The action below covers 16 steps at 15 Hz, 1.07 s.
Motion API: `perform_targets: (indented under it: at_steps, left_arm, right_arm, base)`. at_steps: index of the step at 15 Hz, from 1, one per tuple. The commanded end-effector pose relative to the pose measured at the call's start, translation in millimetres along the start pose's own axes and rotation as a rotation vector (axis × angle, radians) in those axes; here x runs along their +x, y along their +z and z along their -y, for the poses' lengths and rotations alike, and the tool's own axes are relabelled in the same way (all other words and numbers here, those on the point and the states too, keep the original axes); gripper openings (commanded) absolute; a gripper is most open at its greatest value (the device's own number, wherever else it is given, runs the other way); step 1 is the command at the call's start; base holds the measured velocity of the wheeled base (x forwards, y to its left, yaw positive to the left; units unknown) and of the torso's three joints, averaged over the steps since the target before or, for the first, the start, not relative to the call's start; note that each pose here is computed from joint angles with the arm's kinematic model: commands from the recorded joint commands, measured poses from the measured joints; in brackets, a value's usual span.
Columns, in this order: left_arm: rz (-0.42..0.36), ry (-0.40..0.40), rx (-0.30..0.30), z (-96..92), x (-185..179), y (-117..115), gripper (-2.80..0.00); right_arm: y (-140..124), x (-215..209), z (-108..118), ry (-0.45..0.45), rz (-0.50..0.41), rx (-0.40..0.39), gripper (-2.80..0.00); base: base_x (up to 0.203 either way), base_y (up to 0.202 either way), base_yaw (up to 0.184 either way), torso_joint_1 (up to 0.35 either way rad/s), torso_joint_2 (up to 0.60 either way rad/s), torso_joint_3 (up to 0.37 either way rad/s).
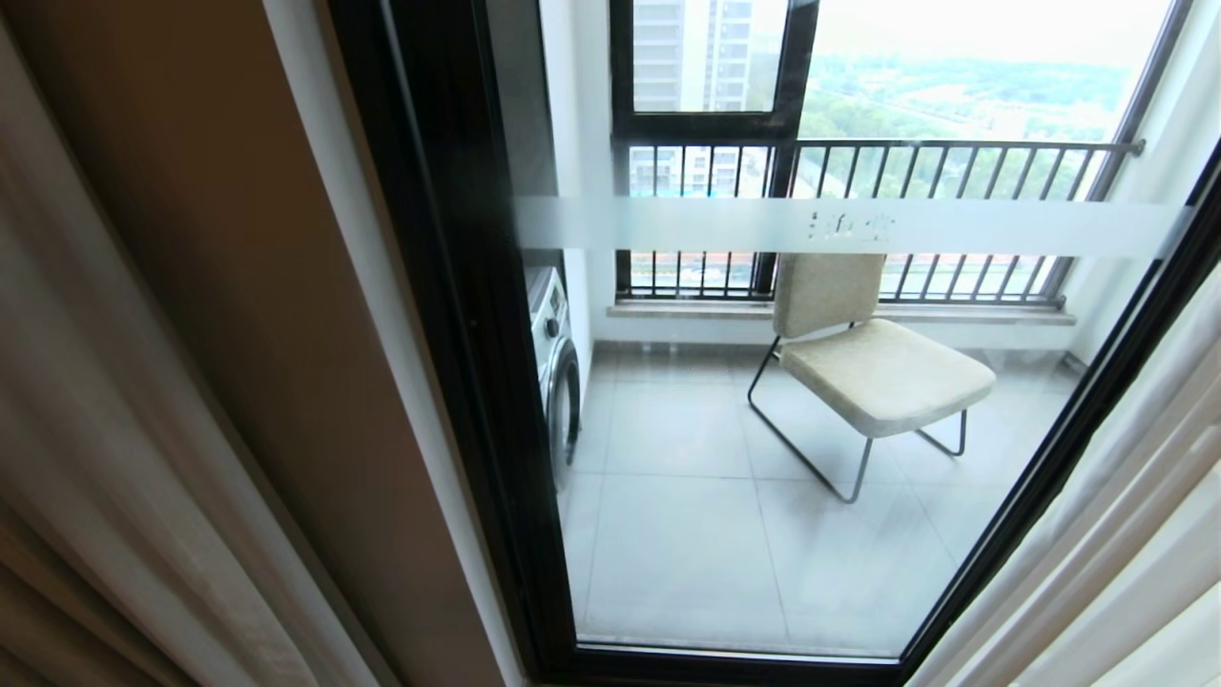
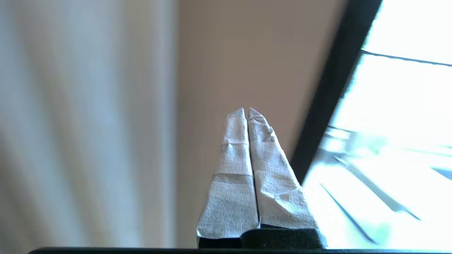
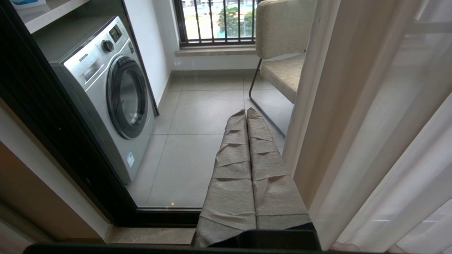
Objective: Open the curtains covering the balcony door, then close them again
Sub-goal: Pull the inner curtains open on both sides
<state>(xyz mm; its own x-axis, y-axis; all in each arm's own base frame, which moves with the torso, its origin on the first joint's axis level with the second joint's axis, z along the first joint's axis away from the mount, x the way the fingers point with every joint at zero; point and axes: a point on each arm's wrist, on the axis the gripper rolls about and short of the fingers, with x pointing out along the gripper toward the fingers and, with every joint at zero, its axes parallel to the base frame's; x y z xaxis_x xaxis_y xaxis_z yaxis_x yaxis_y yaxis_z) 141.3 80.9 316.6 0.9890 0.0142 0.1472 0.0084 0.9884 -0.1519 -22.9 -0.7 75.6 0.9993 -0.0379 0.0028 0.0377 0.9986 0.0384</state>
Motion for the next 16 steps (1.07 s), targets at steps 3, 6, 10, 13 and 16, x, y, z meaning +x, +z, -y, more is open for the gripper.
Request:
perform_targets:
  at_steps: [3, 6, 10, 13, 16]
  left_arm:
    - [-0.077, -0.161, -0.088, 67.0, -7, -24, -2.80]
    - [-0.135, -0.094, -0.096, 77.7, -44, -51, -2.80]
    - [-0.164, -0.074, -0.026, 69.6, -90, -90, -2.80]
    - [-0.150, -0.074, 0.033, 62.0, -134, -130, -2.80]
    - [-0.153, -0.077, 0.059, 54.5, -167, -171, -2.80]
  right_arm:
    - [0, 0, 0, 0.001, -0.001, 0.000, -2.80]
    - [0, 0, 0, 0.000, -0.001, 0.000, -2.80]
    - [0, 0, 0, 0.000, -0.001, 0.000, -2.80]
    - [0, 0, 0, 0.000, 0.000, 0.000, -2.80]
    - [0, 0, 0, 0.000, -0.001, 0.000, -2.80]
  base:
    - [0.000, 0.000, 0.000, 0.000, 0.00, 0.000]
    - [0.000, 0.000, 0.000, 0.000, 0.00, 0.000]
    - [0.000, 0.000, 0.000, 0.000, 0.00, 0.000]
    - [0.000, 0.000, 0.000, 0.000, 0.00, 0.000]
    - [0.000, 0.000, 0.000, 0.000, 0.00, 0.000]
